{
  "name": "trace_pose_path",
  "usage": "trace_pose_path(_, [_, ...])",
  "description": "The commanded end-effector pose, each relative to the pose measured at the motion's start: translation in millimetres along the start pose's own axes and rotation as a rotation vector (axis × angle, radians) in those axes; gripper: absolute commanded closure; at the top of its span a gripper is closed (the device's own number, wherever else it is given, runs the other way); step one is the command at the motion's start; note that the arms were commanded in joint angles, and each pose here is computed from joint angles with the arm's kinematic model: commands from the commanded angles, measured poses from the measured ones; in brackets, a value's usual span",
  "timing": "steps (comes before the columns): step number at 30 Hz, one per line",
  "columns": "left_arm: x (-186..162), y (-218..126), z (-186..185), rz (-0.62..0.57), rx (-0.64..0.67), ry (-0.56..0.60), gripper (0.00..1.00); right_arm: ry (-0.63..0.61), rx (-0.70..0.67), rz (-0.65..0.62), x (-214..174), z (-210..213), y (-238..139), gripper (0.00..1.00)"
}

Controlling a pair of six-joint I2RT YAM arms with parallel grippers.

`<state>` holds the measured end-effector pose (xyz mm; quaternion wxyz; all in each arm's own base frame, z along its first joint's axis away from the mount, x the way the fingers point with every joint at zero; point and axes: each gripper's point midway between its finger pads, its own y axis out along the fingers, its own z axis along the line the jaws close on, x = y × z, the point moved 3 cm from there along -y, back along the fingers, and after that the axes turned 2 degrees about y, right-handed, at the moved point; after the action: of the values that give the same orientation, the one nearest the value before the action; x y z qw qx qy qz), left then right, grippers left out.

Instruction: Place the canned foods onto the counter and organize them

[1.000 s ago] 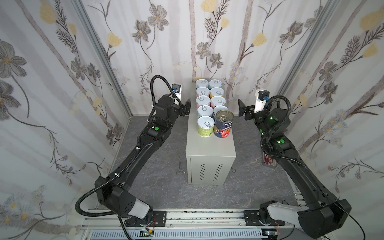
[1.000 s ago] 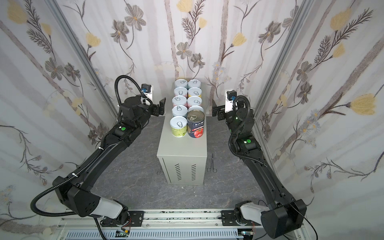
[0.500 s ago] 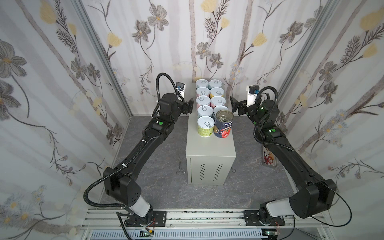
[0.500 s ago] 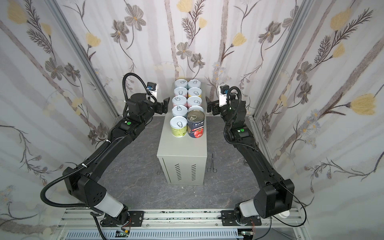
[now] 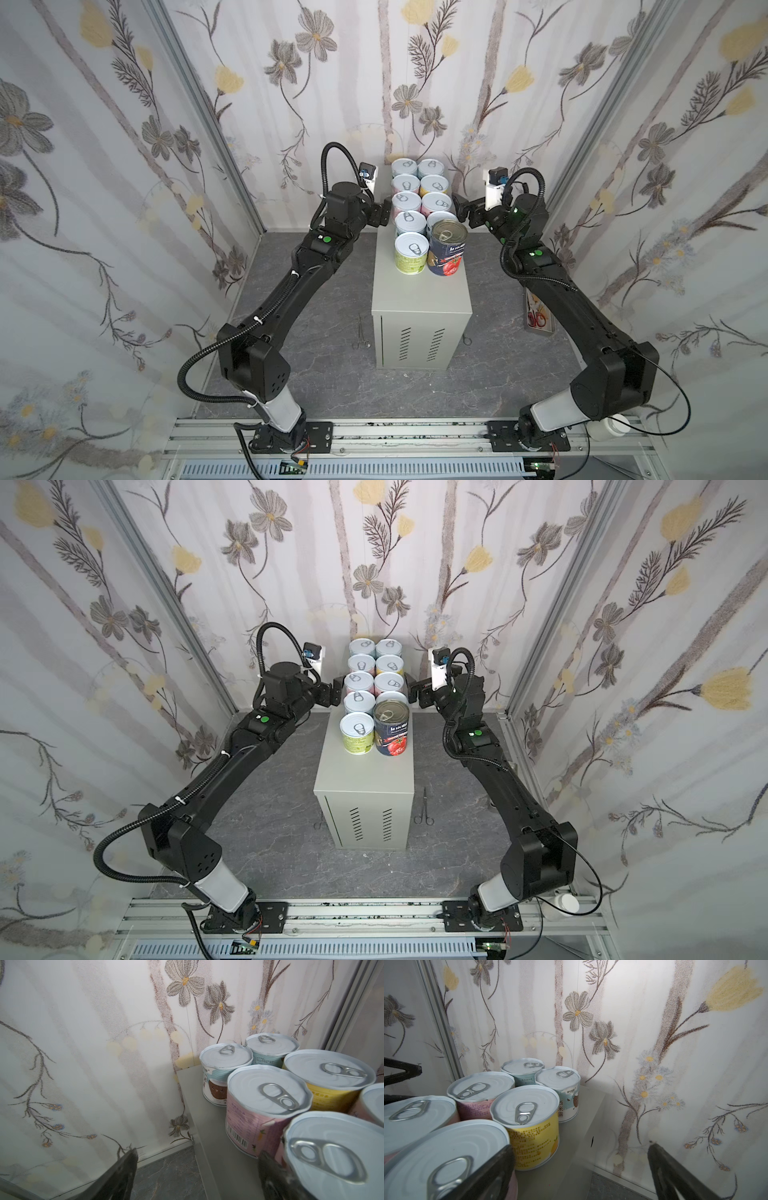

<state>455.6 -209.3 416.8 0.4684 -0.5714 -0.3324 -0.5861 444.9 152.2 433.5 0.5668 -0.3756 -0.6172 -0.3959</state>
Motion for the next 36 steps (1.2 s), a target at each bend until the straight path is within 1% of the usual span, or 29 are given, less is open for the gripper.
trace_pose_path(1, [3.7, -0.3, -2.1, -0.008, -0.020, -0.013, 0.09, 0.003, 0.018, -0.024, 6.3, 1.9, 2.6, 0.00])
trace_pose_path(19, [-0.2, 0.9, -6.2, 0.017, -0.046, -0.029, 0.09, 0.016, 0.022, -0.007, -0.6, 2.2, 5.9, 0.00])
trace_pose_path(36, [1.2, -0.1, -9.6, 0.015, -0.073, -0.038, 0.09, 0.010, 0.023, 0.011, -4.3, 2.4, 6.3, 0.00])
